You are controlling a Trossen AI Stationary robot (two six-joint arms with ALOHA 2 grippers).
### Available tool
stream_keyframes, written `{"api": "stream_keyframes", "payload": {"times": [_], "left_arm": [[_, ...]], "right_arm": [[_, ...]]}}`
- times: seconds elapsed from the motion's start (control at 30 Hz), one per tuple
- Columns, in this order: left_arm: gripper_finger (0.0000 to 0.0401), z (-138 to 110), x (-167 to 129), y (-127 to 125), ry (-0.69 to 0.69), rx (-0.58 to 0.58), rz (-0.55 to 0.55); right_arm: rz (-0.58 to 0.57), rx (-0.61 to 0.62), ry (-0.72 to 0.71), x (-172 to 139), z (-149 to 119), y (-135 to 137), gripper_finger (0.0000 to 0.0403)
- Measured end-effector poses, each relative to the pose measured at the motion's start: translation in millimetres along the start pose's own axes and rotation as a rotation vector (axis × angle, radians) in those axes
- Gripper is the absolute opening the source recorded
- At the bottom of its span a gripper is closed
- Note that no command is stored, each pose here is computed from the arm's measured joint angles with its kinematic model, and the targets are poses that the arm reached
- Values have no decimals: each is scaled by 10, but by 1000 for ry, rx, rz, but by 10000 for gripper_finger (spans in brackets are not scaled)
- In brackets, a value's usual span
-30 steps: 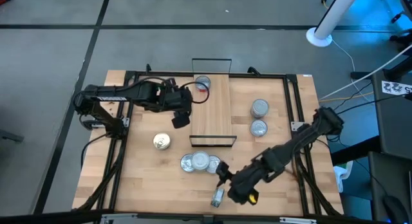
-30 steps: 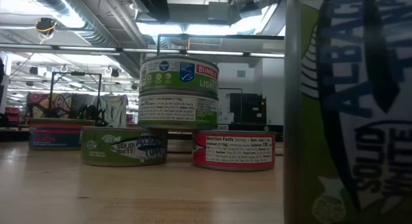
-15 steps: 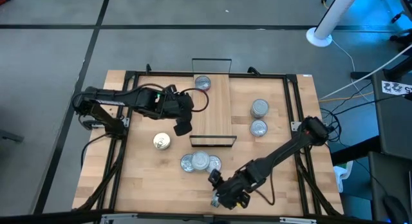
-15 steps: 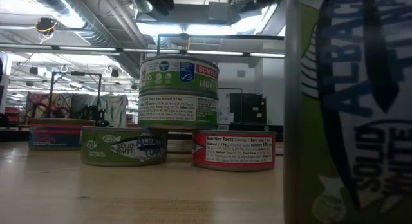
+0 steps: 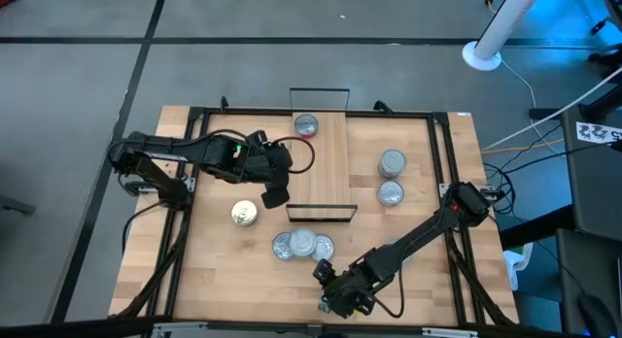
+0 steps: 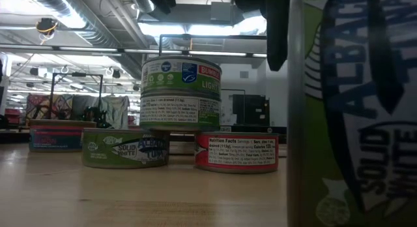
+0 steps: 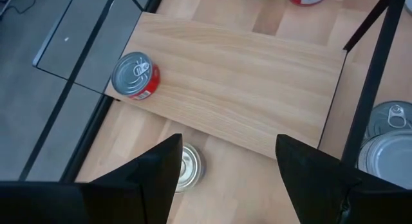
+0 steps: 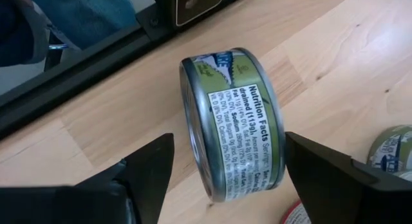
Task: Stack canned seafood by type on shelf
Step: Put the green tuna can on the shelf
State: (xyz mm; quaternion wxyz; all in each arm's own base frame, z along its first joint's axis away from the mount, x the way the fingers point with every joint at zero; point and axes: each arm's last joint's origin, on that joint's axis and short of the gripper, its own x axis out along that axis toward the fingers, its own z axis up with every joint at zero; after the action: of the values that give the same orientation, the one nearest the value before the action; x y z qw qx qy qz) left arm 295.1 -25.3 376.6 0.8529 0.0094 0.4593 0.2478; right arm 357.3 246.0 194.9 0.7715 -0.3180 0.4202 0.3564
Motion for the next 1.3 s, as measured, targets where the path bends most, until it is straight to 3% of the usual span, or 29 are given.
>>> {"api": "stream_keyframes", "payload": {"times": [0.43, 0.63, 0.8, 1.1, 1.3], "left_arm": [[246, -1, 2, -1, 1, 1, 0], [246, -1, 2, -1, 1, 1, 0], [246, -1, 2, -1, 2, 2, 1], [246, -4, 4, 10, 6, 2, 4], [246, 8, -6, 96, -2, -16, 19]], "right_arm": [[0, 3, -1, -3, 1, 2, 140], [8, 120, 21, -151, 92, -36, 140], [8, 130, 33, -469, 283, -93, 155], [-111, 88, 86, -1322, 573, -139, 143], [-268, 41, 137, -1833, 597, -172, 146]]}}
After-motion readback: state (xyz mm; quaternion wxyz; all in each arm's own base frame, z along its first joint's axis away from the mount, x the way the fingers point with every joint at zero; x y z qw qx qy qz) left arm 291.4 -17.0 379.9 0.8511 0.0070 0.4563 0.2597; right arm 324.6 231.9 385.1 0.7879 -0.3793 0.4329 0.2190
